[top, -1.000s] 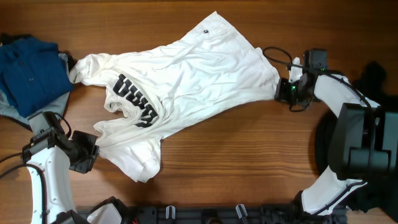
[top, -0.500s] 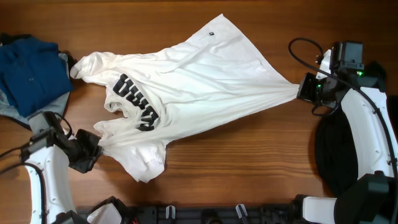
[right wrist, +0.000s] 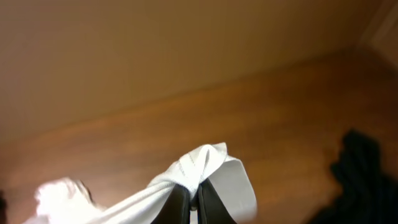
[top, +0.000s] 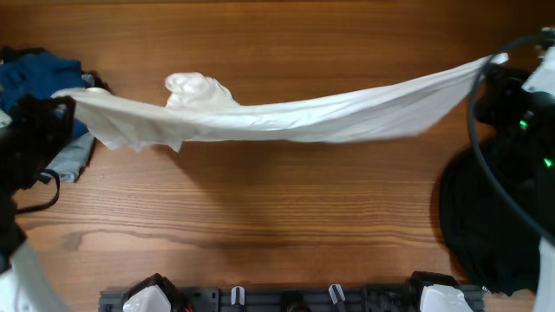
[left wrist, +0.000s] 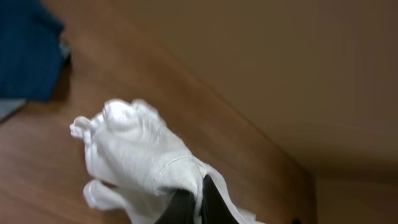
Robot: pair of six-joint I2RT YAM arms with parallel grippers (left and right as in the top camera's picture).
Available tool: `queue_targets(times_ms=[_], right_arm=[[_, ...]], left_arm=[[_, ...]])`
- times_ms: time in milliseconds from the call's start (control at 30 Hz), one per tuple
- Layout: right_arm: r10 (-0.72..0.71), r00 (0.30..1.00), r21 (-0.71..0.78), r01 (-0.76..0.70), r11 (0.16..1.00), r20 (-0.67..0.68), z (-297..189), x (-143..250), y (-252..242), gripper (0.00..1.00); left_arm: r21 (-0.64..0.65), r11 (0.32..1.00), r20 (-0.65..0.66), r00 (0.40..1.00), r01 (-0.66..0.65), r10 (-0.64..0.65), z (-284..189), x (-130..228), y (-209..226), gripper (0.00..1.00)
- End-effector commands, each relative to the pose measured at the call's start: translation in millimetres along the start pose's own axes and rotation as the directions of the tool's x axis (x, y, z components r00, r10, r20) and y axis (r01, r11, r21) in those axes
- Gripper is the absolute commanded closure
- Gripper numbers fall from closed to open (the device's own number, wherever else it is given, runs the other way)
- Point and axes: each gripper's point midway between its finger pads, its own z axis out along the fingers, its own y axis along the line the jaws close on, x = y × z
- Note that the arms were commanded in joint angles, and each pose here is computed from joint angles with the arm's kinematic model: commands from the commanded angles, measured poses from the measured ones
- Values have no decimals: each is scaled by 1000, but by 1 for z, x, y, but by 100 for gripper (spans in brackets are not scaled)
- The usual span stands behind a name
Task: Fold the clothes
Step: 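Lift the T-shirt with both grippers and shake it out in the air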
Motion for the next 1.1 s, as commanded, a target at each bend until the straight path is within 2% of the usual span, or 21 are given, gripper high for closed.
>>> queue_targets(times_ms=[0,67,200,233,333,400,467,533,567,667,733,800,833,900,967,1000,1067], right_arm=[[-24,996,44,20,999,85,-21,-20,-4,96],[-43,997,50,40,998,69,-12,-20,-5,96],[-72,994,27,75,997,-86,51,1,-10,96],[-72,989,23,76,997,-131,74,8,-12,96],[-53,967,10,57,998,-250,170,35,-25,96],[-20,971,0,21,1000,-240,226,42,-30,96],[-4,979,-12,1,1000,-206,246,35,-29,96],[-5,993,-39,1,999,-116,246,-2,-20,96],[-11,1000,-56,10,998,-23,234,-41,-11,96],[-31,985,-51,40,998,167,193,-116,3,96],[-38,962,-35,49,998,269,162,-153,8,96],[-39,961,-3,42,999,273,148,-160,6,96],[-38,968,35,30,999,248,149,-154,-2,96],[-59,987,85,46,995,152,159,-130,-13,96],[-86,996,120,90,989,-36,179,-84,-26,96],[-77,991,137,92,986,-109,188,-65,-33,96],[-53,959,158,100,982,-278,207,-20,-45,96]], left_arm=[[61,994,85,993,-93,88,-20,-12,-25,96],[62,993,90,992,-97,91,-19,-14,-25,96],[62,995,32,997,-73,71,13,-25,-15,96],[74,994,8,997,-78,77,28,-28,-15,96],[71,990,-87,988,-124,130,115,-33,-12,96],[21,977,-127,969,-210,211,193,-25,-8,96],[-31,968,-117,963,-247,242,237,-26,-3,96],[-62,957,-82,957,-282,277,266,-37,-9,96],[-65,947,-34,949,-316,314,274,-56,-21,96],[-59,939,140,928,-340,345,254,-117,-59,96],[-23,933,328,879,-360,348,207,-171,-95,96],[19,918,452,823,-396,345,155,-201,-124,96],[38,913,447,825,-405,347,142,-199,-130,96],[18,925,345,871,-379,350,145,-178,-115,96],[-53,952,69,950,-302,305,173,-122,-71,96],[-89,957,-46,961,-277,274,185,-97,-52,96],[-162,956,-256,946,-244,199,208,-50,-16,96]])
